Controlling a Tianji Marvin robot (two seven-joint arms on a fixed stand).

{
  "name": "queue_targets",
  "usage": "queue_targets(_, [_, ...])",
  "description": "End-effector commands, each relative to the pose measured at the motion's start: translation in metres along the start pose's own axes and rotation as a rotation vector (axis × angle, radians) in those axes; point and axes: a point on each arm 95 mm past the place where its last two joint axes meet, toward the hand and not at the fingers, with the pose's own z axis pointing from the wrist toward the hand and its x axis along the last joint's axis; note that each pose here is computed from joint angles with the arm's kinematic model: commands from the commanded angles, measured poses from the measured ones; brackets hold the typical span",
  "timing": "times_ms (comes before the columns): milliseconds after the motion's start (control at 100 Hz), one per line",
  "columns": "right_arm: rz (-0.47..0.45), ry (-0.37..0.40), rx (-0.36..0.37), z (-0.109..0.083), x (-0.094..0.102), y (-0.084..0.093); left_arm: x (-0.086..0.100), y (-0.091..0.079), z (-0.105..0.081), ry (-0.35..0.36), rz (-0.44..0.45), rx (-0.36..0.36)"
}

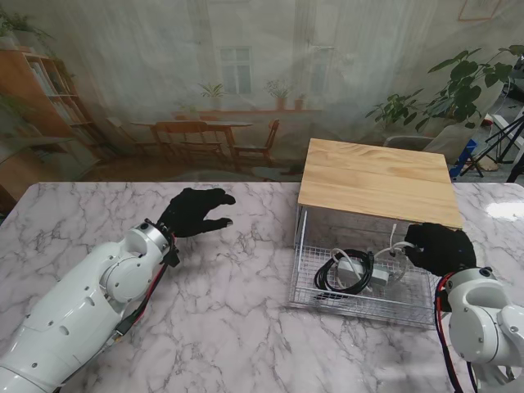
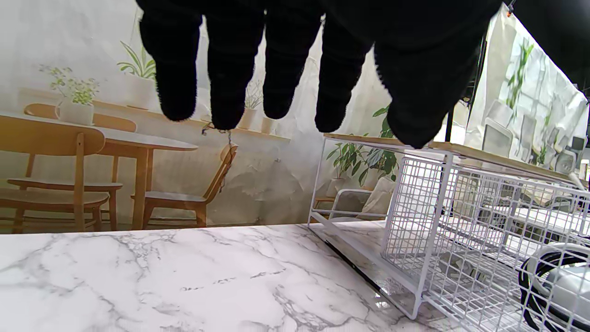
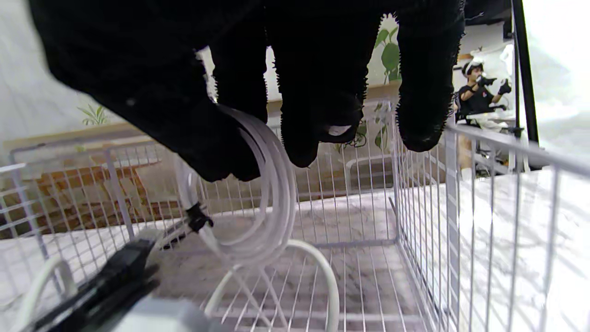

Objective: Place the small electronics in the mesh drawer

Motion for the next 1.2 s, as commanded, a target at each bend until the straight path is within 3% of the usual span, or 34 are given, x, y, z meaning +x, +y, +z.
queue_targets(0, [-0.011, -0.007, 0.05, 0.0, -0.002, -0.012, 0.0, 0.003, 0.001, -0.005, -0.001, -0.022])
queue_targets(260, [-0.104, -0.01, 0.106, 0.002, -0.002, -0.024, -0.001, 0.003, 0.002, -0.002, 0.003, -0.028])
queue_targets(460, [-0.083, 0.016, -0.02, 0.0, 0.004, -0.015, -0.001, 0.004, 0.002, -0.003, 0.003, -0.032])
queue_targets(670, [-0.077, 0.131, -0.063, -0.024, 0.027, -0.004, -0.002, 0.007, 0.0, -0.014, -0.007, -0.025])
queue_targets(870, [-0.079, 0.215, -0.078, -0.047, 0.052, -0.015, -0.003, 0.009, -0.001, -0.023, -0.009, -0.028])
queue_targets(1190, [-0.068, 0.259, 0.0, -0.066, 0.076, -0.038, -0.005, 0.01, -0.004, -0.033, -0.003, -0.028])
